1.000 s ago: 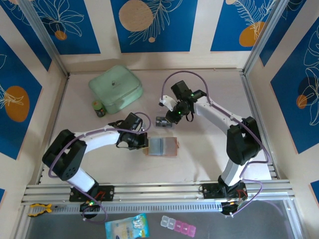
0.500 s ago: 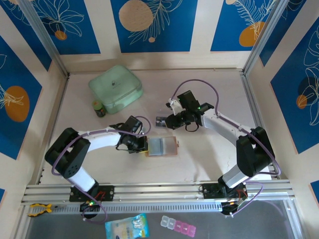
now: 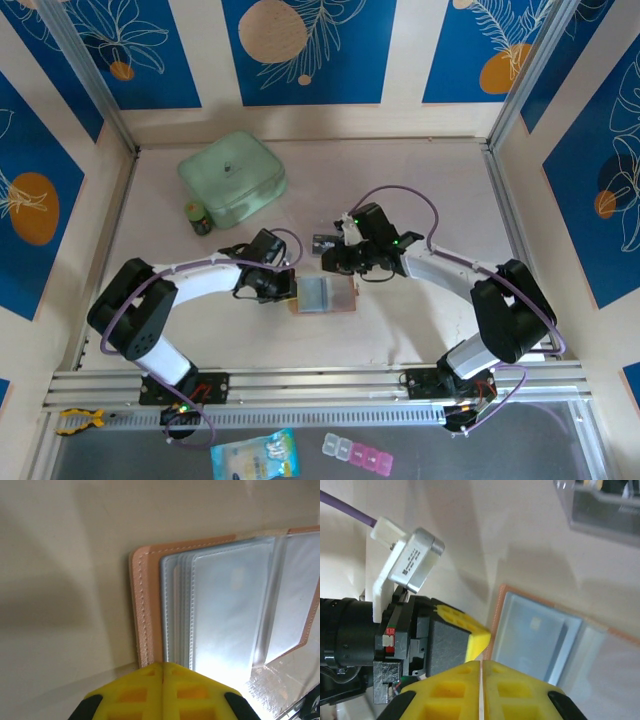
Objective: Take the credit cards out of the card holder
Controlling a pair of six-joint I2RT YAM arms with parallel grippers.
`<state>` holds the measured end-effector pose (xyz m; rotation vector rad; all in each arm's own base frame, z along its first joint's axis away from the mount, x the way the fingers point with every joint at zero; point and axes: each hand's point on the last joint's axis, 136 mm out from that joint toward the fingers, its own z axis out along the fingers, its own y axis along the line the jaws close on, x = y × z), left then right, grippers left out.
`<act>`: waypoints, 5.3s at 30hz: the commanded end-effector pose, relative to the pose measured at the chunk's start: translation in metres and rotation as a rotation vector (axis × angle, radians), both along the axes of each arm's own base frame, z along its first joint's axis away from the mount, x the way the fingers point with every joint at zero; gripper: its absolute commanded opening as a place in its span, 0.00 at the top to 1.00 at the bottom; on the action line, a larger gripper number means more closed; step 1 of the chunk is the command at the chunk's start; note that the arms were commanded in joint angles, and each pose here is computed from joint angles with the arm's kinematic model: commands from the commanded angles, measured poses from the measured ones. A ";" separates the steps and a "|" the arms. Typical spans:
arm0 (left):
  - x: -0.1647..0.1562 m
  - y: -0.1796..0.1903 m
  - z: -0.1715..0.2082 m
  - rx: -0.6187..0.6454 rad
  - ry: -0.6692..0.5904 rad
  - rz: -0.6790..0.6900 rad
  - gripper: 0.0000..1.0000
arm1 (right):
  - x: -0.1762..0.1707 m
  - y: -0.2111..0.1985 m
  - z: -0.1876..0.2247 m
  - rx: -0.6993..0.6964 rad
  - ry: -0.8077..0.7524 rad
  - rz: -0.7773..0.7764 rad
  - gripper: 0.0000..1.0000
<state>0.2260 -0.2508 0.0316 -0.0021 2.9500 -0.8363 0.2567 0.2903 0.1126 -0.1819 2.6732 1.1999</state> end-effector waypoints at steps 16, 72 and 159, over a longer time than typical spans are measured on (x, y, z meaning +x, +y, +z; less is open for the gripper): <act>0.000 0.004 -0.015 0.022 0.018 -0.006 0.99 | -0.024 0.021 -0.030 -0.048 0.214 -0.004 0.62; 0.013 -0.001 0.025 -0.007 -0.058 -0.014 0.98 | -0.032 -0.005 -0.081 -0.205 0.264 -0.005 0.64; 0.007 -0.028 0.011 0.001 0.050 0.019 0.75 | -0.037 -0.007 -0.088 -0.086 0.303 0.012 0.76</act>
